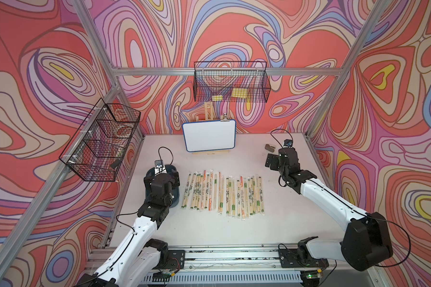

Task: Take the paired disposable chopsticks out of the storage box
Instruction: Reset both arms

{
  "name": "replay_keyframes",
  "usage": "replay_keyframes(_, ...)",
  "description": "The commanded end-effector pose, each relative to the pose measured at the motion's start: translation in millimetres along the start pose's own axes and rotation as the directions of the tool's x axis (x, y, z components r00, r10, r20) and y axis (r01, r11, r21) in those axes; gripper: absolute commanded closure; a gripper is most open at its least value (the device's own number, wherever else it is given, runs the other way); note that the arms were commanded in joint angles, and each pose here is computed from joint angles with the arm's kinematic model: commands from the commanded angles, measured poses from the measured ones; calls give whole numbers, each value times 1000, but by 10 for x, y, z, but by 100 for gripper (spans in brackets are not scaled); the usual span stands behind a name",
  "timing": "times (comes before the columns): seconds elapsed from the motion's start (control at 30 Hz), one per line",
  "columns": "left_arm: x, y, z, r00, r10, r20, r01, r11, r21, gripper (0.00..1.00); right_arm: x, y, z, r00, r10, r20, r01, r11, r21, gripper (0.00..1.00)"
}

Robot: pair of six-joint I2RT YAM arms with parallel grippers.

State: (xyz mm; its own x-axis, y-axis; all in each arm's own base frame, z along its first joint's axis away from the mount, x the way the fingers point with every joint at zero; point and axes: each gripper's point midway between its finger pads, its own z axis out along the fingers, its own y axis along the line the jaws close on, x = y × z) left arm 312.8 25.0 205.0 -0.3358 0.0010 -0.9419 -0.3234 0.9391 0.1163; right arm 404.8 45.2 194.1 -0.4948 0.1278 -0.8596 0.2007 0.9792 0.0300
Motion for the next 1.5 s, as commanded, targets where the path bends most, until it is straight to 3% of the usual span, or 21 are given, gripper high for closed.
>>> replay_keyframes(0.0, 14, 93, 78, 999, -22, 39, 22, 1000, 6, 0, -26, -271, 130, 997, -12, 78, 8, 999, 45, 2)
replay_keyframes(0.17, 367, 261, 271, 997, -58, -59, 56, 998, -21, 0, 104, -661, 201, 987, -94, 131, 76, 988, 137, 2)
replay_keyframes(0.3, 474, 238, 361, 998, -45, -45, 45, 999, 3, 0, 251, -891, 250, 981, -92, 169, 64, 984, 167, 2)
replay_keyframes(0.43, 617, 229, 452, 997, -63, -47, 64, 998, 9, 0, 216, -735, 343, 970, -54, 237, 40, 997, 65, 2)
replay_keyframes(0.57, 695, 190, 545, 997, -77, -32, 78, 997, 25, 0, 461, -636, 562, 966, -54, 253, 52, 999, 13, 2)
replay_keyframes(0.77, 669, -39, 710, 993, -120, 14, 117, 984, 132, 0, 617, -541, 599, 932, -76, 355, 98, 994, -44, 2)
replay_keyframes(0.9, 700, -152, 860, 995, -95, 17, 91, 982, 167, 0, 664, -461, 714, 956, -95, 279, 121, 990, -76, 2)
replay_keyframes(1.0, 769, -333, 895, 998, -56, 13, 51, 966, 254, 0, 661, -450, 752, 961, -88, 261, 118, 988, -102, 2)
replay_keyframes(1.23, 838, -536, 1006, 1000, -6, -22, 14, 940, 341, 0, 651, -515, 770, 963, -74, 260, 97, 992, -77, 2)
replay_keyframes(1.47, 841, -558, 1028, 999, 4, -35, 8, 939, 345, 0, 647, -517, 770, 962, -74, 261, 97, 992, -76, 2)
